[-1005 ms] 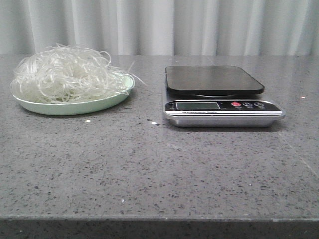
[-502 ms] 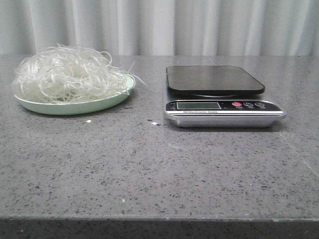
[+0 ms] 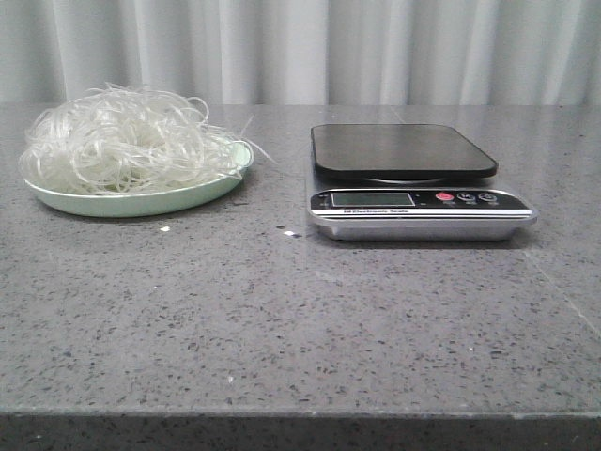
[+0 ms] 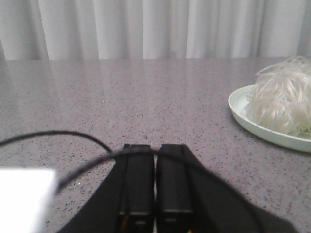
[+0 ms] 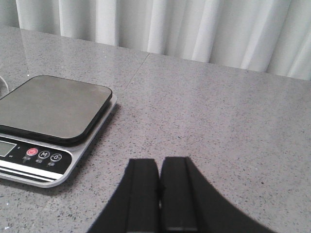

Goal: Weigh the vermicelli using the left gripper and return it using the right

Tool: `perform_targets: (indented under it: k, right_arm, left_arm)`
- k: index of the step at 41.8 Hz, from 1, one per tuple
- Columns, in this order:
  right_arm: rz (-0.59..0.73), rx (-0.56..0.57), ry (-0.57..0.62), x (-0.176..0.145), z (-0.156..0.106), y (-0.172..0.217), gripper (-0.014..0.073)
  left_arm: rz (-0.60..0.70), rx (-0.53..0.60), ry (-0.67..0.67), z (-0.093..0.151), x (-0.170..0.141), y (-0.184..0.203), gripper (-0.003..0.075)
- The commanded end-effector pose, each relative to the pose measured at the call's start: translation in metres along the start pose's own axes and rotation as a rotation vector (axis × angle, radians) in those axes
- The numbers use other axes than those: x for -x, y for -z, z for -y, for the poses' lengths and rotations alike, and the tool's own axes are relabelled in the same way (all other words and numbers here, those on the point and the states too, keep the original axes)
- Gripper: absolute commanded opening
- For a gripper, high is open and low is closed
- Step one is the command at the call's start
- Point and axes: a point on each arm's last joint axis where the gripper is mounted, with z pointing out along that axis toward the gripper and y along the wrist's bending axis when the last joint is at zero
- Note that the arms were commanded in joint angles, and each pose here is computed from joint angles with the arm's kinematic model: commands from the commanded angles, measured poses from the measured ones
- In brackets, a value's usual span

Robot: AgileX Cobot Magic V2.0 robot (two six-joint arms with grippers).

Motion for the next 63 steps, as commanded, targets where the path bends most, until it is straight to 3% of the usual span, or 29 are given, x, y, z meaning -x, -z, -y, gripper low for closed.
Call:
perform_targets:
  k: [1, 13, 63]
  right_arm:
    - [0.095, -0.009, 0.013, 0.0156, 0.0011, 0.0017, 0.0151]
    - [0.095, -0.009, 0.013, 0.0156, 0.0011, 0.0017, 0.0151]
    - [0.095, -0.009, 0.013, 0.0156, 0.0011, 0.0017, 0.0151]
  left_arm:
    - [0.13, 0.003, 0.025, -0.0007, 0.0093, 0.0022, 0.0136]
    - [0.131, -0.058, 0.029, 0.0027, 0.0093, 0.0023, 0.0136]
    - [0.103, -0.058, -0.009, 0.0029, 0.0067, 0.002, 0.0136]
